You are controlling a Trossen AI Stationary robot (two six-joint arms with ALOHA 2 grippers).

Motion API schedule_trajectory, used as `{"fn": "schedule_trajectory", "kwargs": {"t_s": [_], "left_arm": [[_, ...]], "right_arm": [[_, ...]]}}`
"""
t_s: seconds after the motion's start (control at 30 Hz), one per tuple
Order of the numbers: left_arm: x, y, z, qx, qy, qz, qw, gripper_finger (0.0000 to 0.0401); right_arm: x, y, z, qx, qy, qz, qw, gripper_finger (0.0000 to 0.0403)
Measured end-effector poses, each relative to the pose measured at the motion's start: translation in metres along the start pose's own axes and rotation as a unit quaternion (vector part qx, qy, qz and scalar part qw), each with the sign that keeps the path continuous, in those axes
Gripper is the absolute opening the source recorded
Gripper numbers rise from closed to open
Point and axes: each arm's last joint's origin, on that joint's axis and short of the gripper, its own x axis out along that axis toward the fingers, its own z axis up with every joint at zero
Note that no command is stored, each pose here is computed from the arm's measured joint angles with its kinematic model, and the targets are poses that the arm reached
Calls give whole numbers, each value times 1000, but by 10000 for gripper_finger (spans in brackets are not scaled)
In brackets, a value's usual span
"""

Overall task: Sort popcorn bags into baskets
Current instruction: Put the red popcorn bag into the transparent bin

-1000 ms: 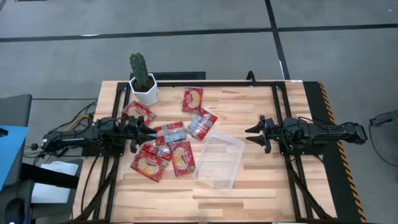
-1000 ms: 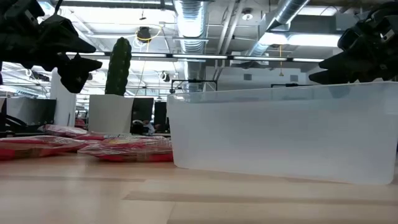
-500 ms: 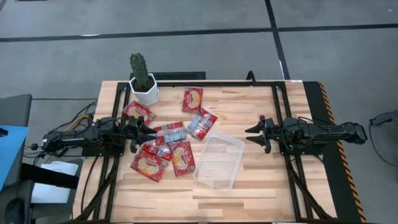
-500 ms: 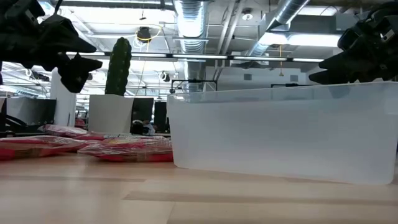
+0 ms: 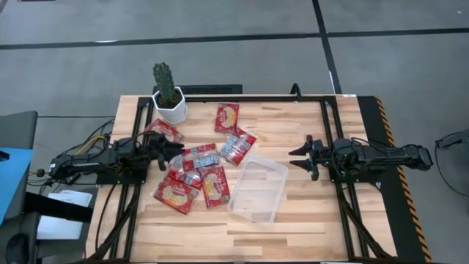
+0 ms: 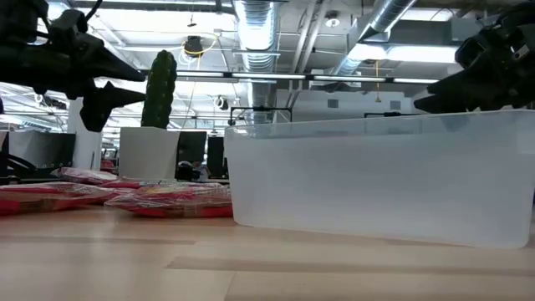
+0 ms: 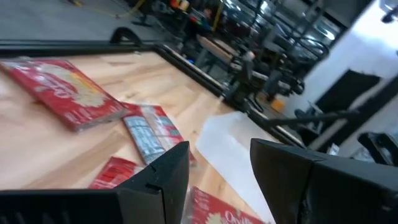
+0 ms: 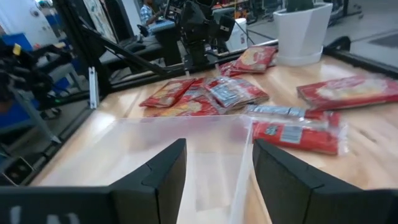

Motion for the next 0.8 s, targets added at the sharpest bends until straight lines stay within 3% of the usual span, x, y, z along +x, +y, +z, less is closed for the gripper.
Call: {"fn": "schedule_trajectory", "kwargs": {"t_s": [0.13, 0.3, 0.37, 0.53, 0.67, 0.8], "left_arm": [[0, 0, 3, -15, -27, 14, 999, 157], [-3, -14, 20, 4, -19, -30, 999, 170], [-4, -20, 32, -10, -16, -12, 1000, 178], [6, -38, 57, 5, 70, 49, 996, 201], [27, -50, 77, 15, 137, 180, 974, 216], [45, -48, 92, 42, 187, 371, 909, 220]], "right_arm": [[0, -2, 1, -20, -3, -13, 1000, 204], [0, -5, 2, -27, -12, -31, 999, 205], [0, -6, 3, -15, -15, -35, 999, 206], [0, -6, 4, 50, -24, -38, 998, 207], [-1, -7, 9, 145, -57, -51, 986, 203], [-1, -8, 13, 235, -89, -55, 966, 199]]}}
